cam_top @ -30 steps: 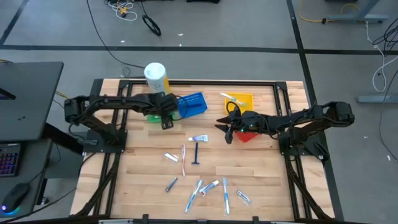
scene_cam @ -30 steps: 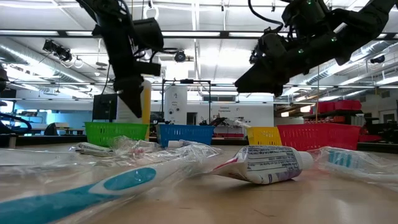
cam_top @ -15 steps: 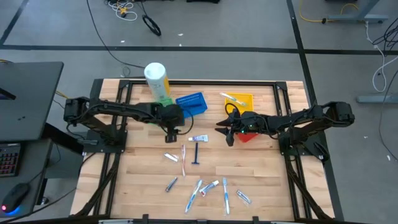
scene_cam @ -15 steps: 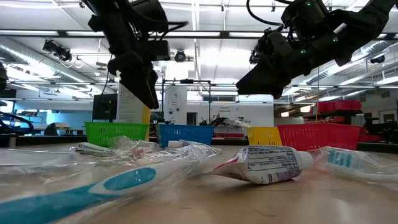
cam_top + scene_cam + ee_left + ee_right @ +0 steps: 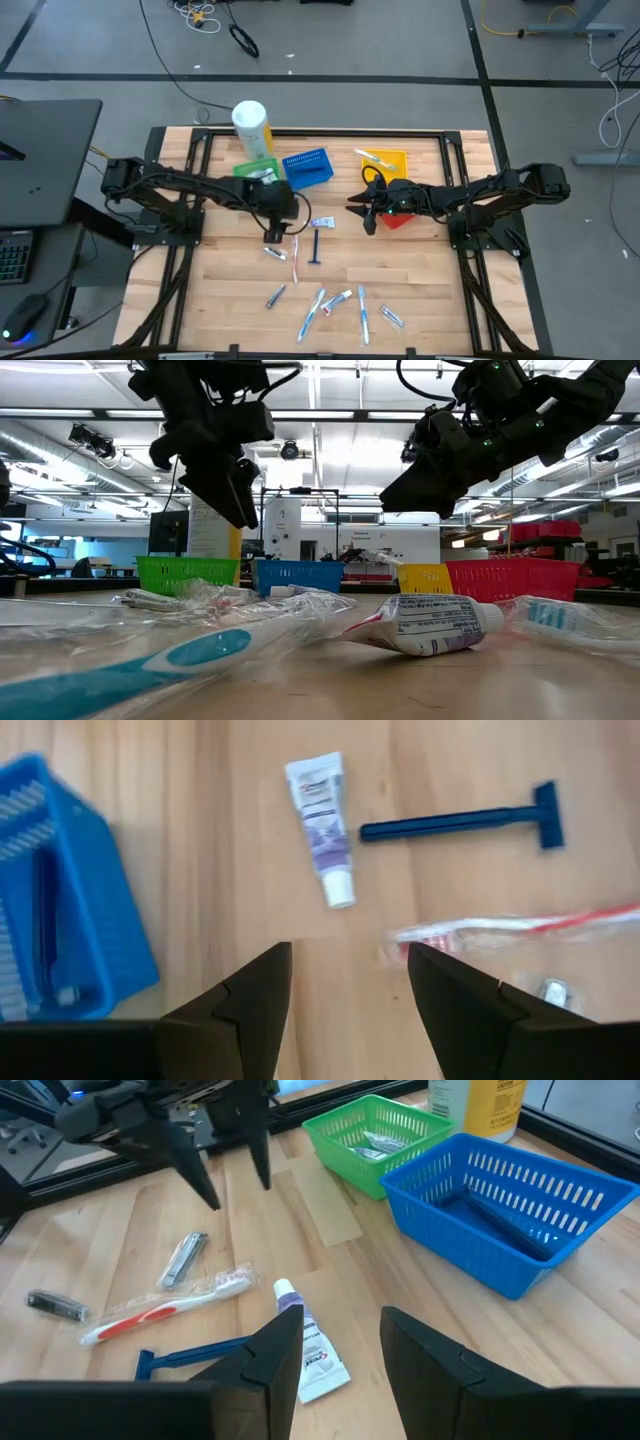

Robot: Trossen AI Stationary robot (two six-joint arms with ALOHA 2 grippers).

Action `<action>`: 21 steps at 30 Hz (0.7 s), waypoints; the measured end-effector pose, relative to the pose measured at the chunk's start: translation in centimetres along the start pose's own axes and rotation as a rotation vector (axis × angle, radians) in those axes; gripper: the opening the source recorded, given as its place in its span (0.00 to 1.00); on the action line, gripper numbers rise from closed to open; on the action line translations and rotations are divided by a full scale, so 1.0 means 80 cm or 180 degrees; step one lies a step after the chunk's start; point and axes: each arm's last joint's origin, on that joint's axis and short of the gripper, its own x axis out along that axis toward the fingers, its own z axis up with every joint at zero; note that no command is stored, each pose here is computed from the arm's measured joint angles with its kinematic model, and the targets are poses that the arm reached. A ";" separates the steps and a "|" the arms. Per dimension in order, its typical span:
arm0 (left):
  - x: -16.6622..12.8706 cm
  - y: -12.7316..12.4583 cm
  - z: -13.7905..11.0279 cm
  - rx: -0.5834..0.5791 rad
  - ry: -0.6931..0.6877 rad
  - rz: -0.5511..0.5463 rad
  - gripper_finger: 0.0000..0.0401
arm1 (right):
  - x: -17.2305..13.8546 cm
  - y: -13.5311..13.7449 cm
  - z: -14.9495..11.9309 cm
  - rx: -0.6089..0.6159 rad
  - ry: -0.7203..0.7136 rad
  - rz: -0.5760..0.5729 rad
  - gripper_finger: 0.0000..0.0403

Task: Pick & Place Travel size toiletries
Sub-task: Put the left blue razor into the blue bin

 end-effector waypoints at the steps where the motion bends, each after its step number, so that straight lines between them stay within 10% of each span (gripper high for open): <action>1: 0.000 -0.004 0.001 0.0109 -0.0025 -0.0016 0.52 | 0.000 0.000 0.000 0.0000 0.0000 0.0000 0.36; 21: 0.030 -0.052 0.035 0.2218 -0.0791 -0.0374 0.52 | 0.000 0.000 -0.002 -0.0005 0.0049 -0.0012 0.36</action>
